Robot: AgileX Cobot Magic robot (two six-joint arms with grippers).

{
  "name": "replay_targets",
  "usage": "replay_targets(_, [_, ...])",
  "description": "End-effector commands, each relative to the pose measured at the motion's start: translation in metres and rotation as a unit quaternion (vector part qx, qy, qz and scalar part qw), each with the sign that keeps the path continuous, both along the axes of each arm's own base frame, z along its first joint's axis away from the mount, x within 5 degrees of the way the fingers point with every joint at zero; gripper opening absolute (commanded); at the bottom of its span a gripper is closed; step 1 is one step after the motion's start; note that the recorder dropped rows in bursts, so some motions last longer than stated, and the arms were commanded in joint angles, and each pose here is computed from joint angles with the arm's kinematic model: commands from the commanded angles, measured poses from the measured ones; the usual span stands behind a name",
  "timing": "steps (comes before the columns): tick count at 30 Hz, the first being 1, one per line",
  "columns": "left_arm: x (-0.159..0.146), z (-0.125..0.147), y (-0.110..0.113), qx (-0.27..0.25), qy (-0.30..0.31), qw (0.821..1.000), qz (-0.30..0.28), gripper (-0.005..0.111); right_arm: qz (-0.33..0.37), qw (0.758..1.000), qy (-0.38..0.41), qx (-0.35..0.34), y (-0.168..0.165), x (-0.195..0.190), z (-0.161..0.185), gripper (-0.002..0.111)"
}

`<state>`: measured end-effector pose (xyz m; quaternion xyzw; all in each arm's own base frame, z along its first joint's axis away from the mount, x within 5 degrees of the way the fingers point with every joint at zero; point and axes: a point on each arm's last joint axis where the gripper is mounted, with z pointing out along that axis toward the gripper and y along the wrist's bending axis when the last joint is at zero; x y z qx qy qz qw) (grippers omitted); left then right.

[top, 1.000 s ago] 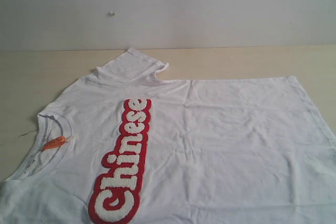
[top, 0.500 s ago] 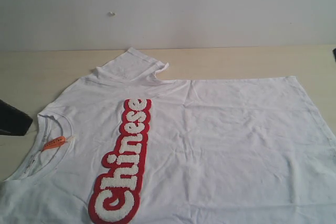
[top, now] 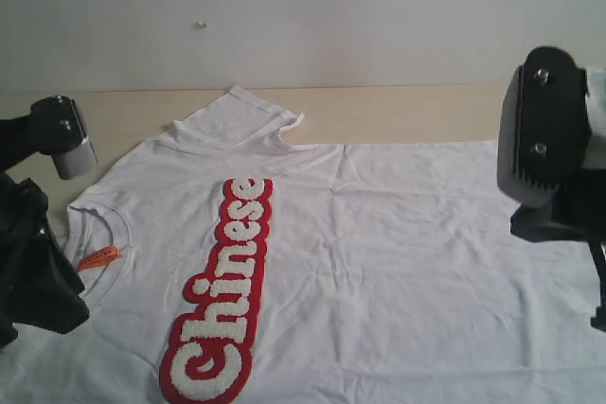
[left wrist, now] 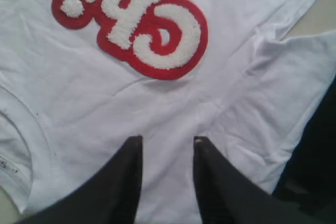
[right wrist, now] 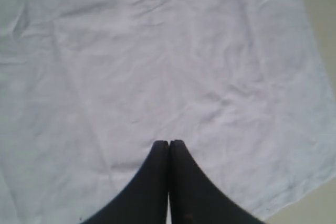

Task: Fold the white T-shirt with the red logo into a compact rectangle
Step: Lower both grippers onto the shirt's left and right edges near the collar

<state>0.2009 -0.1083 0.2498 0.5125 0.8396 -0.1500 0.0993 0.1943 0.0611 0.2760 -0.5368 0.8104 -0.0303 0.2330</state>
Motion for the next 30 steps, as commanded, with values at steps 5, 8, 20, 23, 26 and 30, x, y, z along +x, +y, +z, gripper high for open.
replay_targets(5, [-0.002,-0.002,-0.006,0.047,-0.036,0.997,-0.055,0.046,0.041,0.997,0.058,-0.002,0.006,0.002,-0.011,0.0])
replay_targets(8, [-0.003,-0.004,-0.004,0.056,-0.029,0.996,-0.056,0.047,0.039,0.997,0.062,0.008,0.008,0.001,-0.011,0.0])
replay_targets(20, [-0.003,-0.004,-0.003,0.063,-0.011,0.998,-0.004,0.082,0.004,0.997,0.072,0.024,0.008,0.001,-0.011,0.06])
replay_targets(23, [-0.008,-0.003,-0.004,0.057,0.016,0.998,0.015,0.088,0.022,0.997,0.071,0.018,0.008,0.0,-0.01,0.083])
replay_targets(26, [-0.011,-0.002,-0.003,0.059,0.03,0.998,0.017,0.09,0.042,0.997,0.068,0.009,0.008,-0.001,-0.01,0.097])
replay_targets(30, [-0.008,-0.002,-0.004,0.053,0.016,0.998,0.02,0.09,0.049,0.997,0.064,0.006,0.008,0.0,-0.01,0.102])
